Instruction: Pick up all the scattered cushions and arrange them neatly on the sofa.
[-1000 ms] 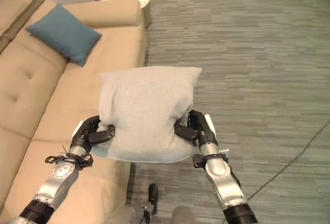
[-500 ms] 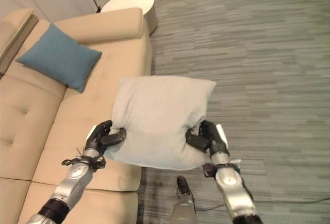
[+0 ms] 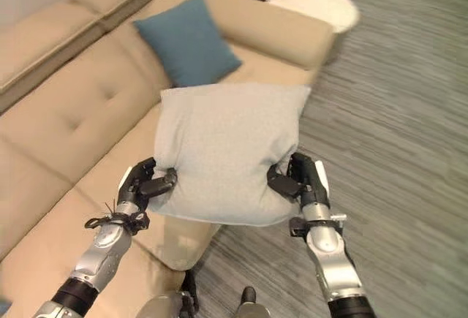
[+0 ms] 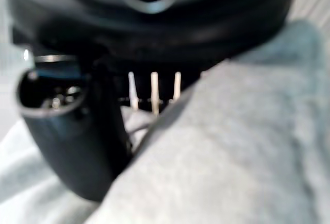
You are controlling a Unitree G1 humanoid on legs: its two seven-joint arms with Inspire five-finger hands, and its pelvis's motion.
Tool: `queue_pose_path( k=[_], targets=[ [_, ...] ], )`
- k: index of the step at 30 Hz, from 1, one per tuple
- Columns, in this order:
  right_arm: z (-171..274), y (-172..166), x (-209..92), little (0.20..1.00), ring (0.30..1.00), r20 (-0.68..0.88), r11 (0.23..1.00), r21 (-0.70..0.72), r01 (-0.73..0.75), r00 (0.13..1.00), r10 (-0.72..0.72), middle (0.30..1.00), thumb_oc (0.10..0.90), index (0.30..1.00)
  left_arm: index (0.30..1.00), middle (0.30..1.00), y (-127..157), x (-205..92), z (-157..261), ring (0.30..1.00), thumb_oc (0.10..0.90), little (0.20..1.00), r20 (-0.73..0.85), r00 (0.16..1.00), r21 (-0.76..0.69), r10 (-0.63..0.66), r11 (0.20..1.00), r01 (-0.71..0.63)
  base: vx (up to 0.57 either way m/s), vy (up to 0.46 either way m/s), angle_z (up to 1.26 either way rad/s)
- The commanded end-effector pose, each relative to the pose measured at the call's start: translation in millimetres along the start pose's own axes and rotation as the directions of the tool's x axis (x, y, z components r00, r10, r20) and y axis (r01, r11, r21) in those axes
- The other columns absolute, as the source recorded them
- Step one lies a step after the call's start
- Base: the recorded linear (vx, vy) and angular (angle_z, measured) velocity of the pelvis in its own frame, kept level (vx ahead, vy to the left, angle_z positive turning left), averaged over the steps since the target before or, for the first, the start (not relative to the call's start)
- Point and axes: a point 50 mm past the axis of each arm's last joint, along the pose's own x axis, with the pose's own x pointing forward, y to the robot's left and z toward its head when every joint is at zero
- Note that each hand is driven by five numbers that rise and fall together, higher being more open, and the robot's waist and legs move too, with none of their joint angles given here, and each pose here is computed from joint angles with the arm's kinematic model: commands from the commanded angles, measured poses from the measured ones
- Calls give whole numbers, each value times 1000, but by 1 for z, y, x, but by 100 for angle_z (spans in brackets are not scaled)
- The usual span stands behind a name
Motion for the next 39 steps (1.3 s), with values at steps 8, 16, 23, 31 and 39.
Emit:
queue_pose_path(
  k=[8,16,23,31,39],
  targets=[
    [91,15,33,300,300,438,997,-83,6,899,31,300,400,300,300,300,-60,15,91,300,400,300,449,856,100,-258,966,239,124,-43,130],
    [88,18,35,300,300,421,993,-120,-7,905,57,300,400,300,300,300,-49,12,82,300,400,300,421,884,116,-206,978,172,80,-162,100],
    [82,18,44,300,300,392,989,-150,7,919,53,300,400,300,300,300,-46,25,91,300,400,300,450,882,163,-137,984,70,54,-154,66],
    [159,40,75,300,300,589,966,-259,27,797,135,300,400,300,300,300,-43,57,165,300,400,300,671,739,285,-62,942,-179,-43,6,10],
    [263,43,102,300,300,751,930,-326,169,645,146,300,400,300,300,300,-34,77,268,300,400,300,851,524,323,-29,816,-479,-32,52,-7]
  ],
)
